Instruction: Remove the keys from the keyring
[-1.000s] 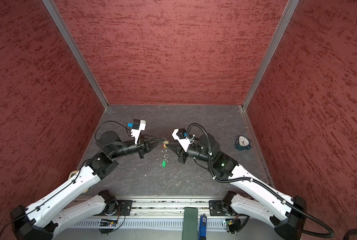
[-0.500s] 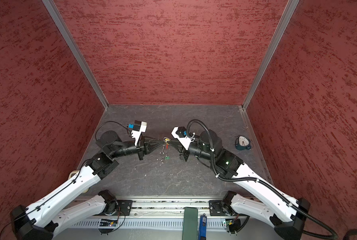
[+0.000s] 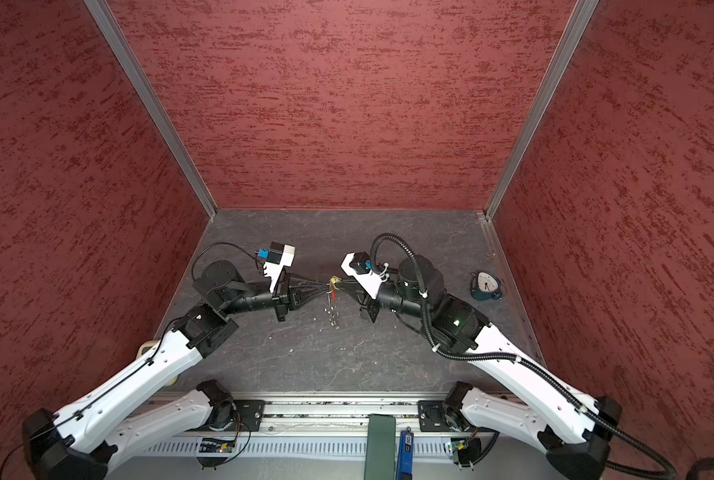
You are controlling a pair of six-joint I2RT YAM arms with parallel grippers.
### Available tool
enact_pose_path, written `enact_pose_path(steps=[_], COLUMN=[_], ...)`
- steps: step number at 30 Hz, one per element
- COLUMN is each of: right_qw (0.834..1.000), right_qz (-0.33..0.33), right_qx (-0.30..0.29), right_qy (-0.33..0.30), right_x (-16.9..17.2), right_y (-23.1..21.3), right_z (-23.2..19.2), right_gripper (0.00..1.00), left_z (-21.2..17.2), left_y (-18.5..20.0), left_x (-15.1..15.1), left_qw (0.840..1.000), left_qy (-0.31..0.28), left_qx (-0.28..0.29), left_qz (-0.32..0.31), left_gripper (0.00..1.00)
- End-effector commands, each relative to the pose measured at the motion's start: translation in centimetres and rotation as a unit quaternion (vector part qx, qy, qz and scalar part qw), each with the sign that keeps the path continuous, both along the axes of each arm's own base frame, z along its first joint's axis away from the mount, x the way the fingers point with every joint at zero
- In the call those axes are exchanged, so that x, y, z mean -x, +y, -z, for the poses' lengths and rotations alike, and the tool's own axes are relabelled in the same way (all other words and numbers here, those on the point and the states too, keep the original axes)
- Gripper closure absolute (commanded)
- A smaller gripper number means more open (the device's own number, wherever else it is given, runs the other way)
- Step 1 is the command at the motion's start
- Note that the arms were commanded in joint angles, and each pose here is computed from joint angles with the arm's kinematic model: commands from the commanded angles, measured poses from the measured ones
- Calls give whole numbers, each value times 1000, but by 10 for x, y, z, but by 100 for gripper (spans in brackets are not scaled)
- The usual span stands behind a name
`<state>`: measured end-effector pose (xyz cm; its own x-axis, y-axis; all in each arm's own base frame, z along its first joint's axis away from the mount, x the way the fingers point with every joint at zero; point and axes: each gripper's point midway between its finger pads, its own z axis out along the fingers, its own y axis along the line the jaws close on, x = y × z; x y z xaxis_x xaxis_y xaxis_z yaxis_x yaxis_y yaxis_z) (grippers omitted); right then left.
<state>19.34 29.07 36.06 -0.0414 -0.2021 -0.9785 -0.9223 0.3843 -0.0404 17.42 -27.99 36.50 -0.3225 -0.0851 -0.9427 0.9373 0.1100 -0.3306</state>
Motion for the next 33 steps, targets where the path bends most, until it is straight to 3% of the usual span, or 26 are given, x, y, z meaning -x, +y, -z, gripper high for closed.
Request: enact_pose_path(steps=[1,13,23,33], right_qw=[999,998,998,996], right_qz=[36,49,32,13], right_qx=[-23,-38,-45,-53], right_qy=[-32,-5,35,64], right_x=[-16,-32,-31,-23], right_y=[-12,-19,-12,-4], right_z=[-29,-26,-2,13], right_gripper=[100,100,100,100], left_z=[-6,-14,-28,-39], left_y=[-1,0,19,30], left_x=[24,37,11,-4], left_qw=[998,995,997,993], left_qy=[-21,-30,-29,-26], left_qx=[8,26,75,114], left_qz=[61,93,3,-16], left_gripper=[100,100,100,100])
